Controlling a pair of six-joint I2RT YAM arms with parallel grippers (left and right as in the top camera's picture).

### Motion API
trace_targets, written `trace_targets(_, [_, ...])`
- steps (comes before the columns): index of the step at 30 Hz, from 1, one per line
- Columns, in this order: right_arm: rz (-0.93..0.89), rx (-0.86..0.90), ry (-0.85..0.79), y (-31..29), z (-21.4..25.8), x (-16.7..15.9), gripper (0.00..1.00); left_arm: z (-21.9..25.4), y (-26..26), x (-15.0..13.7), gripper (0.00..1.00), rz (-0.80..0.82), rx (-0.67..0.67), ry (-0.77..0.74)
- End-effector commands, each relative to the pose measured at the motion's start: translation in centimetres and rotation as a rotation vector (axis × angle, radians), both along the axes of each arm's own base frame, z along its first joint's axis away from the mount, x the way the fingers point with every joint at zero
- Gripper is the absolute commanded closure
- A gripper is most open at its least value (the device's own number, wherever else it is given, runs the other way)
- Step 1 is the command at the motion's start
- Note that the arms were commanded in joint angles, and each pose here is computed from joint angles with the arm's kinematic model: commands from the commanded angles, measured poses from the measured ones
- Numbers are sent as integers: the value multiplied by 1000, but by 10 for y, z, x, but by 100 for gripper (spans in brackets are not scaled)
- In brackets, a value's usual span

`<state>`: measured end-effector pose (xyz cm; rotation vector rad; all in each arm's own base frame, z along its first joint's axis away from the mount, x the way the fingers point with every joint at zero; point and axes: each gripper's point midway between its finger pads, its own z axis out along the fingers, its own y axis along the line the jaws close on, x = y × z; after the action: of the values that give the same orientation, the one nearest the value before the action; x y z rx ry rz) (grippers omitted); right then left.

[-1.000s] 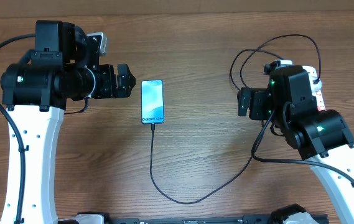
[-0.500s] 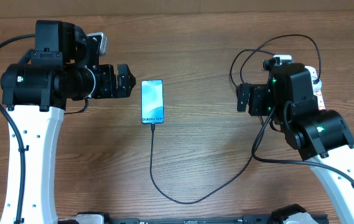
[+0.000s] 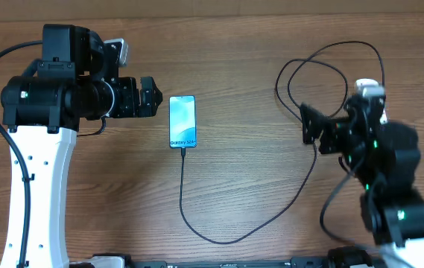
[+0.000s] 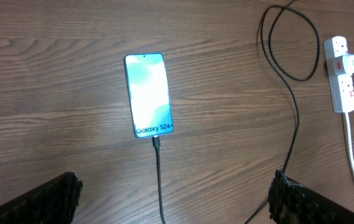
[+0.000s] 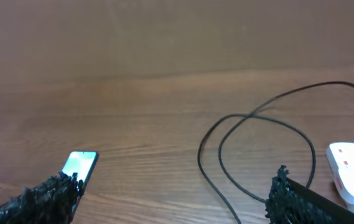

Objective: Plug charger to phone and switch on socket

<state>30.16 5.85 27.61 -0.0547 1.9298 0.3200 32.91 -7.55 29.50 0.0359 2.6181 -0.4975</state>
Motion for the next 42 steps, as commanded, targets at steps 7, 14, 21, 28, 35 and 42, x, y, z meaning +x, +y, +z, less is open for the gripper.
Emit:
trace_targets(7, [30, 13, -169, -1, -22, -41, 0, 9, 0, -1, 0, -9, 5, -35])
trace_targets(14, [28, 32, -282, -2, -37, -57, 0, 10, 0, 0, 0, -9, 5, -35])
trace_targets(21, [28, 37, -336, -3, -49, -61, 0, 10, 0, 0, 0, -9, 5, -35])
trace_targets(28, [32, 42, -385, -2, -63, -64, 0, 10, 0, 0, 0, -9, 5, -35])
trace_targets(35, [34, 47, -435, -2, -70, -65, 0, 10, 0, 0, 0, -9, 5, -35])
trace_targets(42, [28, 43, -411, -3, -86, -63, 0, 9, 0, 0, 1, -9, 6, -35])
